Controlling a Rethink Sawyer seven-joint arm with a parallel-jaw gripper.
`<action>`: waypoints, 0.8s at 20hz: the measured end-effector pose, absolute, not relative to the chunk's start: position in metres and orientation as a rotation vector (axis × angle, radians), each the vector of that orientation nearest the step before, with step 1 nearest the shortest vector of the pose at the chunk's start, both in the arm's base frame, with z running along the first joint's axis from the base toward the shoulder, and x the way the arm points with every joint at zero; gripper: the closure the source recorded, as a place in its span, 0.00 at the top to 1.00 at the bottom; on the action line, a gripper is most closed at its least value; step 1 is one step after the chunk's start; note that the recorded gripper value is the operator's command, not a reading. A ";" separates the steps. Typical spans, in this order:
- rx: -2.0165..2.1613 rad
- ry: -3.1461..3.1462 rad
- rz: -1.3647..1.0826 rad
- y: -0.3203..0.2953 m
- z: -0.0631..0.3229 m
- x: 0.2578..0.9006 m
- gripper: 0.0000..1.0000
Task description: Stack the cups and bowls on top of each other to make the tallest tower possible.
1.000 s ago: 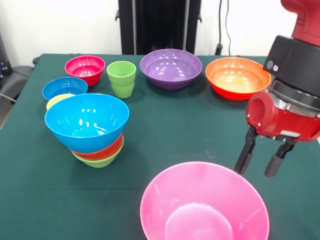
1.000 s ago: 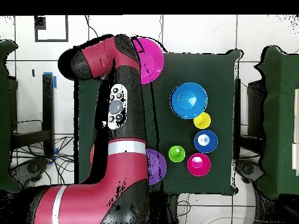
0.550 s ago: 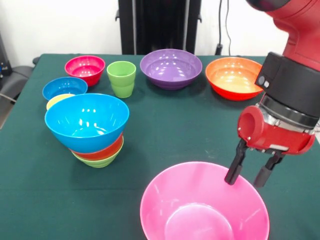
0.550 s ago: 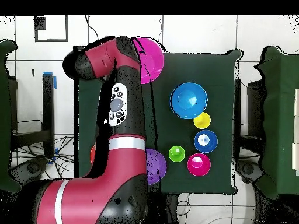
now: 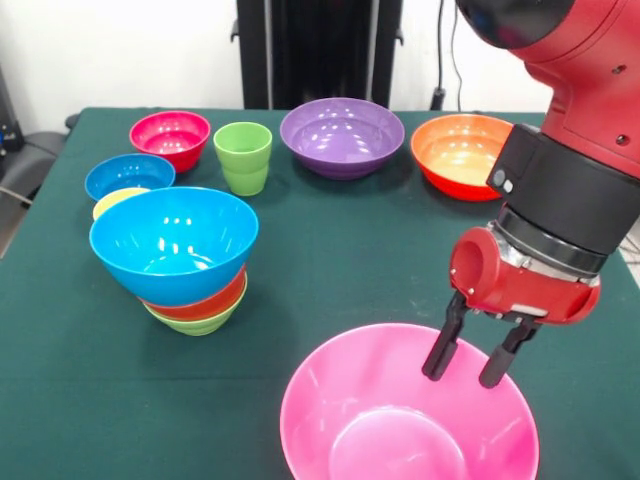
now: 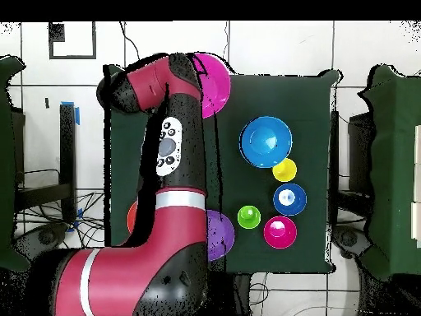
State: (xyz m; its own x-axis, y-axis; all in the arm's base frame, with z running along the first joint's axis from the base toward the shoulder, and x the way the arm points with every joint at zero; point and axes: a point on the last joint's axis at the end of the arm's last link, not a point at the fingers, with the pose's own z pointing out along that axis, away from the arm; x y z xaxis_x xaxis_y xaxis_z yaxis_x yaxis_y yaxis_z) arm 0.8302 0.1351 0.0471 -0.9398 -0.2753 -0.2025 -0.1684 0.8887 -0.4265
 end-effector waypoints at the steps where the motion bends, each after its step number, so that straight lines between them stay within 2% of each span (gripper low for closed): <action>1: -0.335 2.798 -0.600 0.135 0.046 0.830 1.00; 16: -0.320 2.809 -0.594 0.134 0.032 0.831 1.00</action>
State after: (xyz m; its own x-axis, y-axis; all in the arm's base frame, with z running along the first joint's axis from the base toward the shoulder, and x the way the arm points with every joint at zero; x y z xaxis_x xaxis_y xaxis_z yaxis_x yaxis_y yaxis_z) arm 0.8311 0.1341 0.0315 -0.9441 -0.2637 -0.1980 -0.1609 0.8925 -0.4214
